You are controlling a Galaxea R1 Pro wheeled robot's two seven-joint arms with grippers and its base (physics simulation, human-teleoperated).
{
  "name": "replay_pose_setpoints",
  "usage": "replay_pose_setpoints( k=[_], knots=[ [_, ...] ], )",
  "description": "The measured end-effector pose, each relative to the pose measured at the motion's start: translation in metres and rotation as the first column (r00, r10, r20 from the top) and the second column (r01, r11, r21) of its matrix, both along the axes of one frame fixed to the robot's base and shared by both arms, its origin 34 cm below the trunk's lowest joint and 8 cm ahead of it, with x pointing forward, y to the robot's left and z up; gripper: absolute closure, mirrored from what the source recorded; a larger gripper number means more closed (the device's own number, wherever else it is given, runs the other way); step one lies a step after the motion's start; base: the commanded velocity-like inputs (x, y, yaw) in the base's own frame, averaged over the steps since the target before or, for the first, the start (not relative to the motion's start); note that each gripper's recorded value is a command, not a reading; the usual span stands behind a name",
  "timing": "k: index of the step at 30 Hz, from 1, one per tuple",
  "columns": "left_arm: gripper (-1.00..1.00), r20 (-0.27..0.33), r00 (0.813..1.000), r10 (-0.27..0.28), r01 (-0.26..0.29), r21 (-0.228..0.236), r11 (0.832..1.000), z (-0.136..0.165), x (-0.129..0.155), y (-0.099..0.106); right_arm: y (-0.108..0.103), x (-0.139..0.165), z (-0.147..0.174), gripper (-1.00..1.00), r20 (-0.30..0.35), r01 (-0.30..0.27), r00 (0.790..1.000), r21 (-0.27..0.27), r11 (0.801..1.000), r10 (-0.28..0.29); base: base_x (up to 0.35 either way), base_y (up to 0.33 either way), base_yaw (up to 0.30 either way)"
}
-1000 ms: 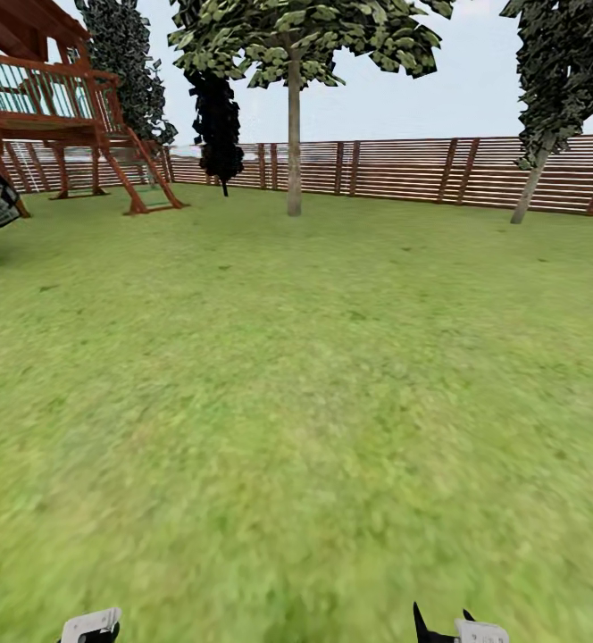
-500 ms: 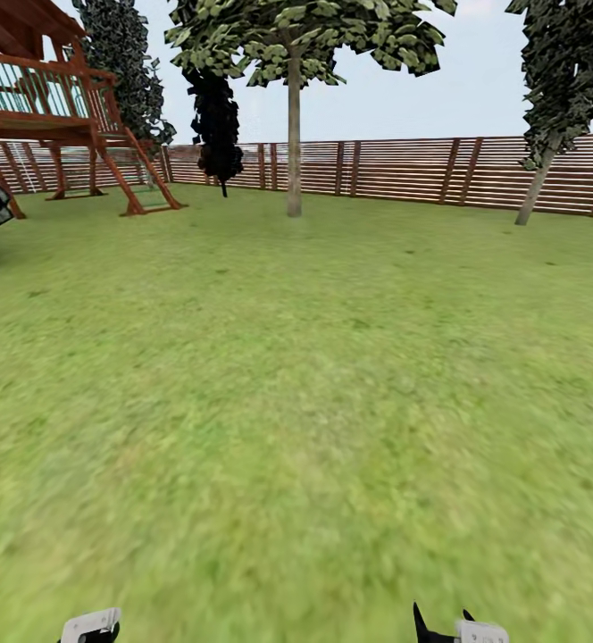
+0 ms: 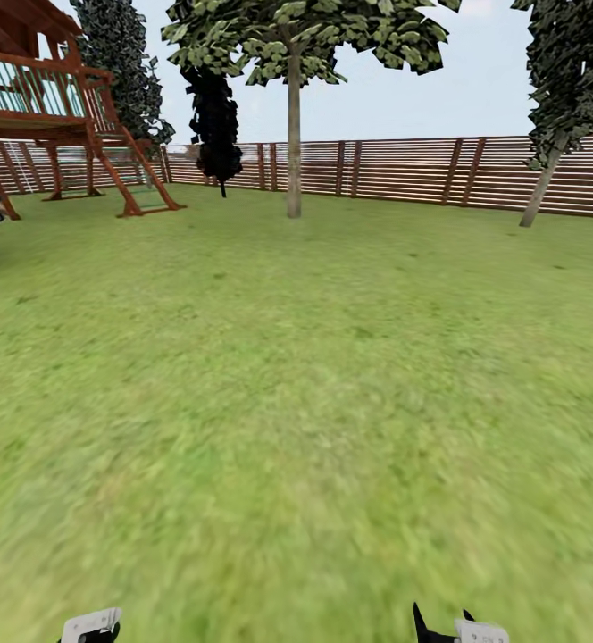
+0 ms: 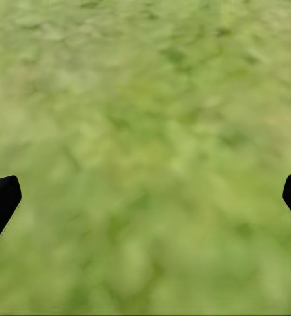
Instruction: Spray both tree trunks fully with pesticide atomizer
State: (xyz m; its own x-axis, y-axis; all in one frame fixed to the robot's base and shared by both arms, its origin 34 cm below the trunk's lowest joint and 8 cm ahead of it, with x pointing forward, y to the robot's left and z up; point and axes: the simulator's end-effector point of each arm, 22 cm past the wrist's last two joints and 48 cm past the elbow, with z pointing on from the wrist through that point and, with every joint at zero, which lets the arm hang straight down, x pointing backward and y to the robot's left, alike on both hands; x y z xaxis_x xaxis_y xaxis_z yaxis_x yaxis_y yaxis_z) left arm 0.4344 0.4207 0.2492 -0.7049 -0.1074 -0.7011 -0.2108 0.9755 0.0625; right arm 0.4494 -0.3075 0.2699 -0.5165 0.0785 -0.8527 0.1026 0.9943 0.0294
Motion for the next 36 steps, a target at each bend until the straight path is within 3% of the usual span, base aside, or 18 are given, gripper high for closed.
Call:
replay_pose_setpoints(
  k=[36],
  knots=[
    [1.00,0.000,1.000,0.000,0.000,0.000,1.000,0.0000,0.0000,0.0000,0.0001,0.0000,0.0000,-1.00,0.000,0.000,1.000,0.000,1.000,0.000,0.340,0.000,0.000]
  ],
)
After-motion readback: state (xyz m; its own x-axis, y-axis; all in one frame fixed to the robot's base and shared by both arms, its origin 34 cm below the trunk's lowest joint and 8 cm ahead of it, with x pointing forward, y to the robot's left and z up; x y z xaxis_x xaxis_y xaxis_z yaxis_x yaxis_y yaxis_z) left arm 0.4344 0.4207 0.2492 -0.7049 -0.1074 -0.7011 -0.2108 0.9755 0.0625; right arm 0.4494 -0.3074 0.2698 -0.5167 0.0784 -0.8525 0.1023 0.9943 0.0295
